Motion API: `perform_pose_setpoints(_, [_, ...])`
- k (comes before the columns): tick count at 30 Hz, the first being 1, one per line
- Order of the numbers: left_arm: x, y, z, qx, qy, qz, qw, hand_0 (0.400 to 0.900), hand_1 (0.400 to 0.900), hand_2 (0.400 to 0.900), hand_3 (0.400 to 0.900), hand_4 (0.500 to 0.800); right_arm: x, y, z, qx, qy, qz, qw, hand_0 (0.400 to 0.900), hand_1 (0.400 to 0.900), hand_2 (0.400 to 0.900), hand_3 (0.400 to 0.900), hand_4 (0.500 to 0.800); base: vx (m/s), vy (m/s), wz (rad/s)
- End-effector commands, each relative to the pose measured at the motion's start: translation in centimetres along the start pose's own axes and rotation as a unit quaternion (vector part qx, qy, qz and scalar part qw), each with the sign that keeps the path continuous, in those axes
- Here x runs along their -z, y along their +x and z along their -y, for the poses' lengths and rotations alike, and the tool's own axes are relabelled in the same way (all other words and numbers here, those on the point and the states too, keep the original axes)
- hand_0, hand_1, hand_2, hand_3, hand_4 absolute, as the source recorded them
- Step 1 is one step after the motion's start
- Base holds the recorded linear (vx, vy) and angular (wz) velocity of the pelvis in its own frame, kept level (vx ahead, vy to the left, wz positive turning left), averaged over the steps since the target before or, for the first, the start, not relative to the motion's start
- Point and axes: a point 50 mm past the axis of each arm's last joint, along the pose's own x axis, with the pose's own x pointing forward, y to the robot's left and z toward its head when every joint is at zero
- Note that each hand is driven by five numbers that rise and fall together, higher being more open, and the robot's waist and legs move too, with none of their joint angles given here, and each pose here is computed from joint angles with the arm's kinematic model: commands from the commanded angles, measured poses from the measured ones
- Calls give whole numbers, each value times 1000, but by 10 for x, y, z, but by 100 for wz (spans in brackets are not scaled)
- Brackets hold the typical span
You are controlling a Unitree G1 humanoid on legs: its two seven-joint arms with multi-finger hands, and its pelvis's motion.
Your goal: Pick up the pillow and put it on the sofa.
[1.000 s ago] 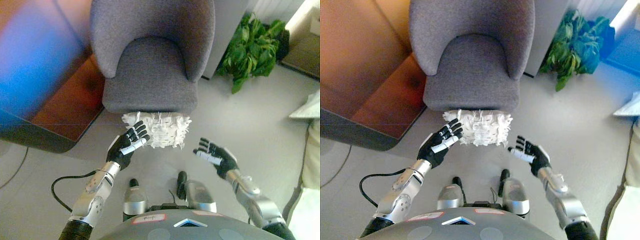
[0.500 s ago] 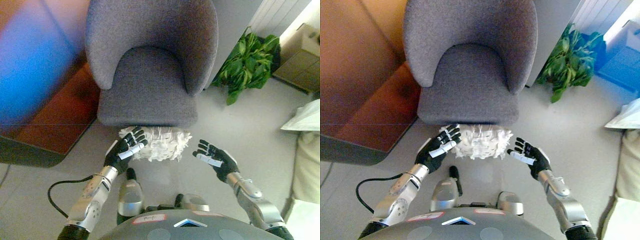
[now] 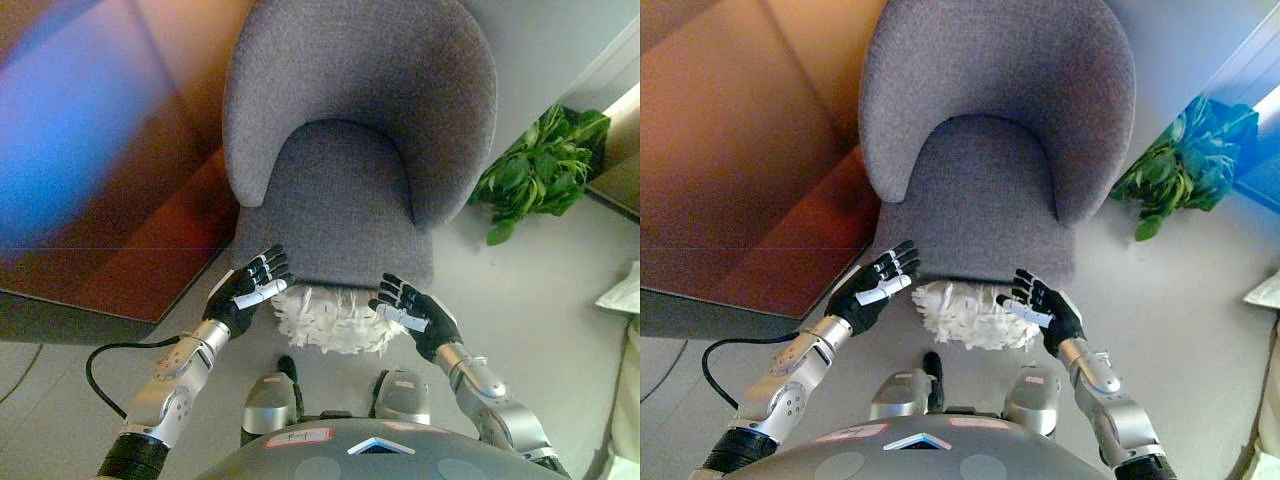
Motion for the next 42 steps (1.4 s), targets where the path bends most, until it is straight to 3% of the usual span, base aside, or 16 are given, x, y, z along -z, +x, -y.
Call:
perform_pose_setpoints(1, [-38, 1, 12, 43, 37, 82, 995, 900, 900, 900, 900, 800, -38, 2, 8, 4, -35, 99, 994, 900, 900, 900, 900, 800, 194, -296, 45])
perform_pose_setpoints(14, [-32, -7, 3, 9, 17, 69, 997, 900, 900, 900, 900, 800, -51, 5, 27, 38, -190, 82, 978, 900, 900, 900, 900, 800, 127, -152, 29])
perform_pose_setpoints(20, [-39, -14, -6, 5, 24, 75, 997, 900, 900, 900, 900, 800, -72, 4, 45, 78, -353, 85, 928, 900, 900, 900, 900, 800, 2, -46, 29])
perform_pose_setpoints(25, [-72, -3, -7, 20, 52, 139, 989, 900, 900, 900, 900, 800, -104, 22, 47, 102, -414, 124, 896, 900, 900, 900, 900, 800, -229, -75, 27])
perform_pose_setpoints(35, [-118, 9, 0, -10, 44, 270, 962, 900, 900, 900, 900, 800, -164, 30, 46, 132, -450, 207, 859, 900, 900, 900, 900, 800, -237, 19, 15])
perform_pose_setpoints(42, [-132, 15, 7, -7, 33, 305, 952, 900, 900, 900, 900, 800, -196, 31, 39, 122, -459, 237, 847, 900, 900, 900, 900, 800, -171, 65, 5])
